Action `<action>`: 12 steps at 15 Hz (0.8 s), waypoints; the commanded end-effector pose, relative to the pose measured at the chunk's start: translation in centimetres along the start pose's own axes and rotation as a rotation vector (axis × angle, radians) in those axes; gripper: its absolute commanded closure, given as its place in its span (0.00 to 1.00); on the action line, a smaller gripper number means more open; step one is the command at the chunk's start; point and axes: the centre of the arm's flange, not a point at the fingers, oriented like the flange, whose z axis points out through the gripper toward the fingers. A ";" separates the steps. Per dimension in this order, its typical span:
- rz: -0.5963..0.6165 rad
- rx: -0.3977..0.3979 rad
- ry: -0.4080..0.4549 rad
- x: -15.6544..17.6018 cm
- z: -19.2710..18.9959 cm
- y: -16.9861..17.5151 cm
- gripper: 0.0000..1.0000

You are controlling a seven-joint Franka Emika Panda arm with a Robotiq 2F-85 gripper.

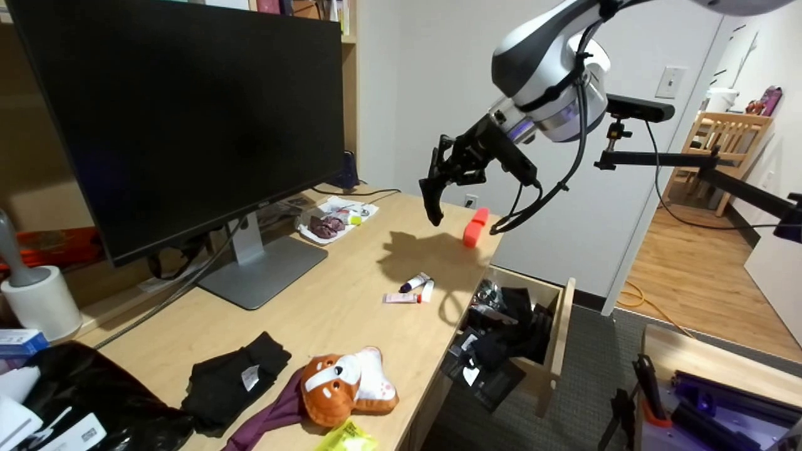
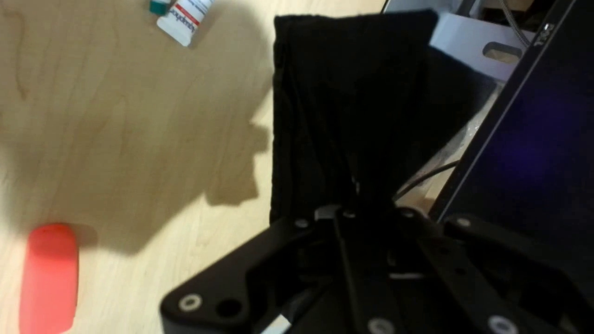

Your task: Remove the black object from the top drawer.

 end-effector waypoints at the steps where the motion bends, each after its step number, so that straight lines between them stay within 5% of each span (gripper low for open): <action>1: 0.043 -0.017 0.040 0.5 0.2 -0.5 0.91; 12: 0.177 -0.242 0.078 1.9 9.6 0.9 0.91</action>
